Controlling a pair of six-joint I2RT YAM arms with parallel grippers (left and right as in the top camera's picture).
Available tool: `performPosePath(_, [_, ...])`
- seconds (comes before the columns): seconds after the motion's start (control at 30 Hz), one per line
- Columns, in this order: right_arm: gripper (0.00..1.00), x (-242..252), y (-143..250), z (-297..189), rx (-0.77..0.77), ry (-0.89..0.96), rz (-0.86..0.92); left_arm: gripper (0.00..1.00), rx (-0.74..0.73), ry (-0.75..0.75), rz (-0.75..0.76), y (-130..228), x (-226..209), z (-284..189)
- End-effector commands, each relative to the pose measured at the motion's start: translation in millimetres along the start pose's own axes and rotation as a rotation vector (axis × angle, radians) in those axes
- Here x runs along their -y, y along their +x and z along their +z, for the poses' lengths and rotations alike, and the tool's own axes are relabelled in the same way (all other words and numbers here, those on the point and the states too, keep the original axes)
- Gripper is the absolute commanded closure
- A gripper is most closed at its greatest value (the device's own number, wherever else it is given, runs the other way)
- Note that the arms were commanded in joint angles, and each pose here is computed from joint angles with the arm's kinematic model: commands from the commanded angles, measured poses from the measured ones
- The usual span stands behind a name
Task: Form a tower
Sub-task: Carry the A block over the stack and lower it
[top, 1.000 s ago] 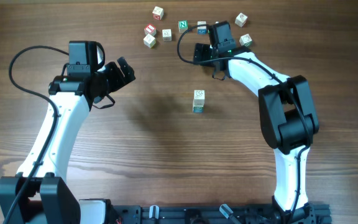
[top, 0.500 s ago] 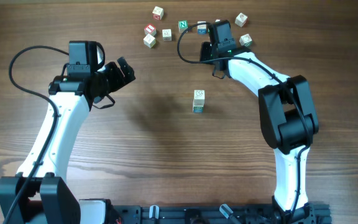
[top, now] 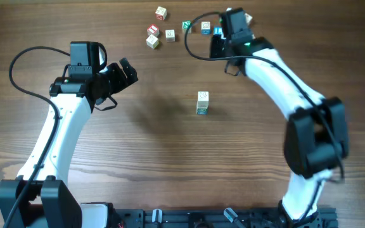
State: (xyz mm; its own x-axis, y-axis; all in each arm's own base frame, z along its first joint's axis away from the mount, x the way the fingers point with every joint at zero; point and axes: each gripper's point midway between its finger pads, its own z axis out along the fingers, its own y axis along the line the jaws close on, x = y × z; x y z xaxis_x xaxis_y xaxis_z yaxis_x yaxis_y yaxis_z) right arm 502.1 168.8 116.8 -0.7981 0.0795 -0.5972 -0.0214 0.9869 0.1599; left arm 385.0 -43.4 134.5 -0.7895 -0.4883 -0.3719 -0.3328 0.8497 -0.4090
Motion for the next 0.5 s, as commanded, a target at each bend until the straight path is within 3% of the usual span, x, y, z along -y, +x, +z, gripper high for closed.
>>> performPosePath(0.0, [0.72, -6.5, -25.3, -83.8, 0.077, -0.020, -0.011, 0.00, -0.002, -0.004, 0.000, 1.1, -1.8, 0.5])
performPosePath(0.13, [0.73, -11.8, 14.3, -152.9, -0.035, -0.015, 0.072, 0.00, -0.002, -0.004, 0.000, 1.1, -1.8, 0.5])
performPosePath(0.27, [0.73, -42.7, 56.4, -160.1, -0.148, -0.034, 0.028, 0.00, -0.002, -0.004, 0.000, 1.1, -1.8, 0.5])
performPosePath(0.47, [0.74, -68.3, 90.8, -156.0, -0.138, 0.030, 0.014, 0.00, -0.002, -0.004, 0.000, 1.1, -1.8, 0.5])
